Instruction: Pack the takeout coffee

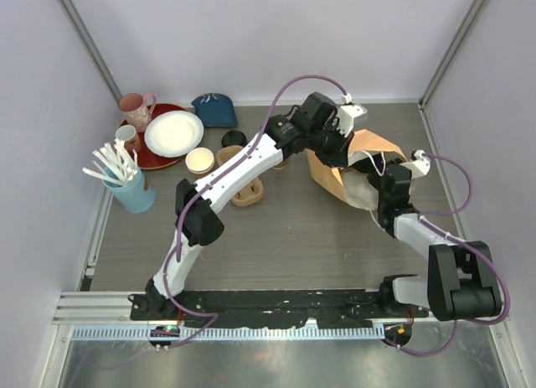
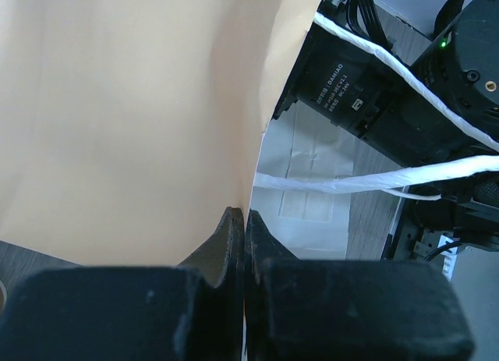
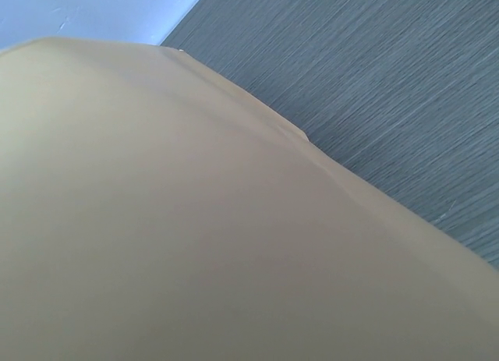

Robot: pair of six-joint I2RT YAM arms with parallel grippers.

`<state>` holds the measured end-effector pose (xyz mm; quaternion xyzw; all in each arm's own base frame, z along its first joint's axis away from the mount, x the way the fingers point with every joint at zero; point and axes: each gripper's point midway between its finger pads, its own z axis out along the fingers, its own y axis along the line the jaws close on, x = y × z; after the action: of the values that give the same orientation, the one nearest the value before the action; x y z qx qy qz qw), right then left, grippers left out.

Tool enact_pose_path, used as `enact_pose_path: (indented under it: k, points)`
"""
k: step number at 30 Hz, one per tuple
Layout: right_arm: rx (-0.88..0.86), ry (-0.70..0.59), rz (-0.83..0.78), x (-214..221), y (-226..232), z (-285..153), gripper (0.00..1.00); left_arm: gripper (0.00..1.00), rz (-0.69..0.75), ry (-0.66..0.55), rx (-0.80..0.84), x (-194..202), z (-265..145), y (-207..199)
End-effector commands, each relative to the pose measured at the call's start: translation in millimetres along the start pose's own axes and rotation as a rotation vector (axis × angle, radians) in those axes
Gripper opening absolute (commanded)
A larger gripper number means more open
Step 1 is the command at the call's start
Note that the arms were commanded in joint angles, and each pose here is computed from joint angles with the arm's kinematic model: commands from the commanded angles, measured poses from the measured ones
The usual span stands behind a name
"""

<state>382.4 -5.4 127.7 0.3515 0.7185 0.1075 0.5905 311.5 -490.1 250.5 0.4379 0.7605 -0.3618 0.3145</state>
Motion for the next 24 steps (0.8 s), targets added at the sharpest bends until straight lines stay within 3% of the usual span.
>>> enact_pose_path:
  k: [1,6,15,18,24]
  points:
    - [0.007,0.028,0.022,3.4,2.1,3.4,0.01,0.0,0.067,-0.123,0.074,-39.2,-14.7,-21.7]
    - [0.035,0.145,0.051,20.9,4.8,4.1,0.01,0.0,0.079,-0.141,0.076,-42.2,-11.0,-12.5]
    - [0.095,0.152,0.148,23.5,-9.9,20.6,0.02,0.0,0.085,-0.16,0.127,-47.5,-11.4,-18.4]
    - [0.103,0.147,0.185,21.7,-6.3,26.5,0.1,0.0,0.063,-0.161,0.136,-47.7,-11.3,-18.7]
    - [0.117,0.175,0.196,26.6,-5.1,30.8,0.08,0.0,0.065,-0.174,0.14,-52.0,-11.9,-19.9]
